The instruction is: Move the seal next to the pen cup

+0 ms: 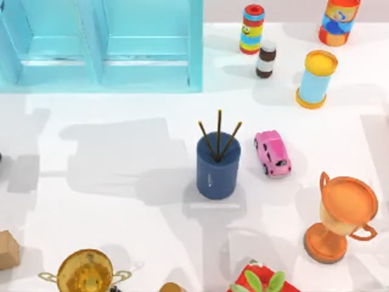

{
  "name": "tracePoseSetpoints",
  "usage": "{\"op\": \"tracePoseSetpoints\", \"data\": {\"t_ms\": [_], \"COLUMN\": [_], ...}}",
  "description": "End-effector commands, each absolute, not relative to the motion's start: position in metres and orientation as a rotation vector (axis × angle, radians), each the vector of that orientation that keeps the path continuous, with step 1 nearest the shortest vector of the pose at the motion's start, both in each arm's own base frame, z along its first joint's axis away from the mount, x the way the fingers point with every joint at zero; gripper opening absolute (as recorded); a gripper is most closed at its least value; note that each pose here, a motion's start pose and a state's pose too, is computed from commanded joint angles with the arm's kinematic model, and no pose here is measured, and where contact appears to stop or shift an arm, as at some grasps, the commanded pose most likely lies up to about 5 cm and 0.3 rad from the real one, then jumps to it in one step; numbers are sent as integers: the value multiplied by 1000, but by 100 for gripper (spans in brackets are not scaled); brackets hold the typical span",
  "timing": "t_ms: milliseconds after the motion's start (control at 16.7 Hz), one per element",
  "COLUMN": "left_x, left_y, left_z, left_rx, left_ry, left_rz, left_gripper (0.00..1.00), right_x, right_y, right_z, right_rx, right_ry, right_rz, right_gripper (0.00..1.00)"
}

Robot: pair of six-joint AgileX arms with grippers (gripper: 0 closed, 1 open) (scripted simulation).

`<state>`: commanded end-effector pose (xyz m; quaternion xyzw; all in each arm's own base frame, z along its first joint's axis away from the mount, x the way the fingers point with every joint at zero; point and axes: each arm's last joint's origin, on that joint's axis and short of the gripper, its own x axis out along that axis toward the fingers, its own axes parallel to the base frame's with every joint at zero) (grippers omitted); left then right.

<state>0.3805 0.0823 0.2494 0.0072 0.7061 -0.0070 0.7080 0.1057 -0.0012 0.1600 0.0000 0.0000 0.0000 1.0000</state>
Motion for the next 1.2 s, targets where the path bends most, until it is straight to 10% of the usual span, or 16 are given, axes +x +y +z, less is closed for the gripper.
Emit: {"op": "tracePoseSetpoints", "data": {"t_ms": [1200], "left_x": [382], "left_y": [83], "left_z": [149], "left_rx": [15], "left_ry": [1571], "left_rz": [-16], "left_gripper": [100], "right_x": [106], "right_y": [-1], "right_z": [160], "right_rx": [0], "right_ry": [0], "right_rz": [0], "right_gripper": [100]}}
